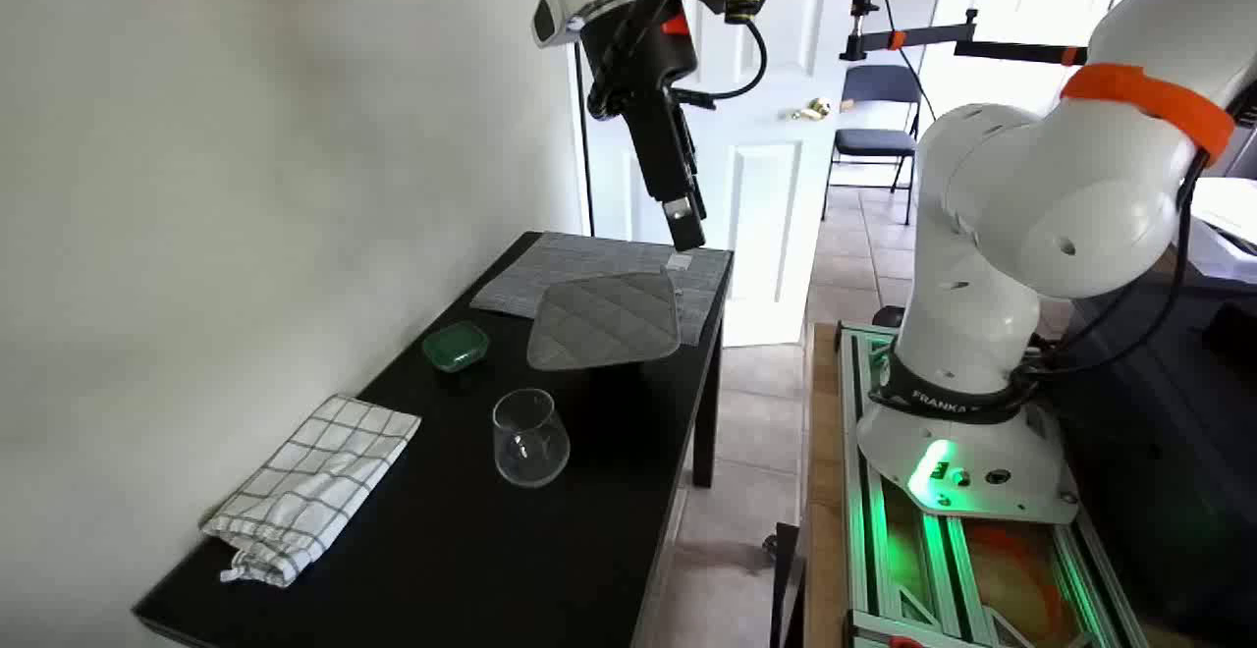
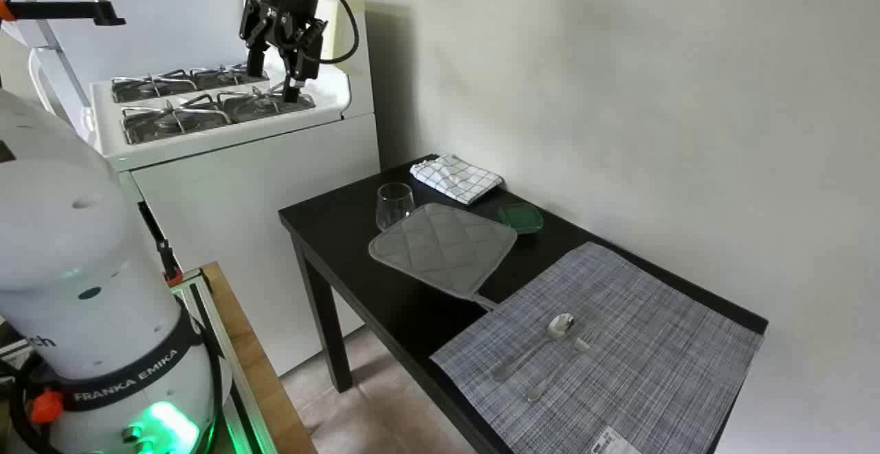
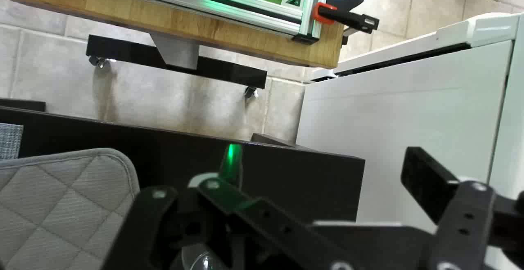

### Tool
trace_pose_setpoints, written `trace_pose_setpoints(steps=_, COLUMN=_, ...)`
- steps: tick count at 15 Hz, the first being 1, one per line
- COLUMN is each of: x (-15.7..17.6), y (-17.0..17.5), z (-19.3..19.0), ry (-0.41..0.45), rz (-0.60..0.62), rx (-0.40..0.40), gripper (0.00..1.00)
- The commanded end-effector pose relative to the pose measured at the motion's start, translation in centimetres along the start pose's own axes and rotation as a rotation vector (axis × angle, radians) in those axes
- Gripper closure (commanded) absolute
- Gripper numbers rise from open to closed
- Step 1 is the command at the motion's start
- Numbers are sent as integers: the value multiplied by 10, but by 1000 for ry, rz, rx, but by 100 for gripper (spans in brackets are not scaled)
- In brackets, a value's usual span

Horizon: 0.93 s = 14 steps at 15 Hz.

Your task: Place the silver spoon and fork on top of the pot holder.

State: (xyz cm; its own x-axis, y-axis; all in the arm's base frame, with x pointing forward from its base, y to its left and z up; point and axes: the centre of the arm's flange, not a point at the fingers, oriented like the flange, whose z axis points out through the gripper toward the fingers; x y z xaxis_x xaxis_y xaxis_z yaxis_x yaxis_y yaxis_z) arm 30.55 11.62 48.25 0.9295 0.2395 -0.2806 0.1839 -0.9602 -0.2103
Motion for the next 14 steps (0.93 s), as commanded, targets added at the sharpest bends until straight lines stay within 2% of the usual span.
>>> trace_pose_setpoints(steps=1, x=0, y=0, z=0, ry=0, rz=0, rx=0, gripper=0)
trace_pose_setpoints(steps=9, x=0, y=0, z=0, ry=1, rz=0, rx=0, gripper=0)
trace_pose_setpoints(steps=11, x=5, y=29, z=9, ry=-4, rz=73, rx=-40, gripper=0)
trace_pose_setpoints(steps=14, x=0, y=93, z=11, ry=0, rz=221, rx=-111, gripper=0)
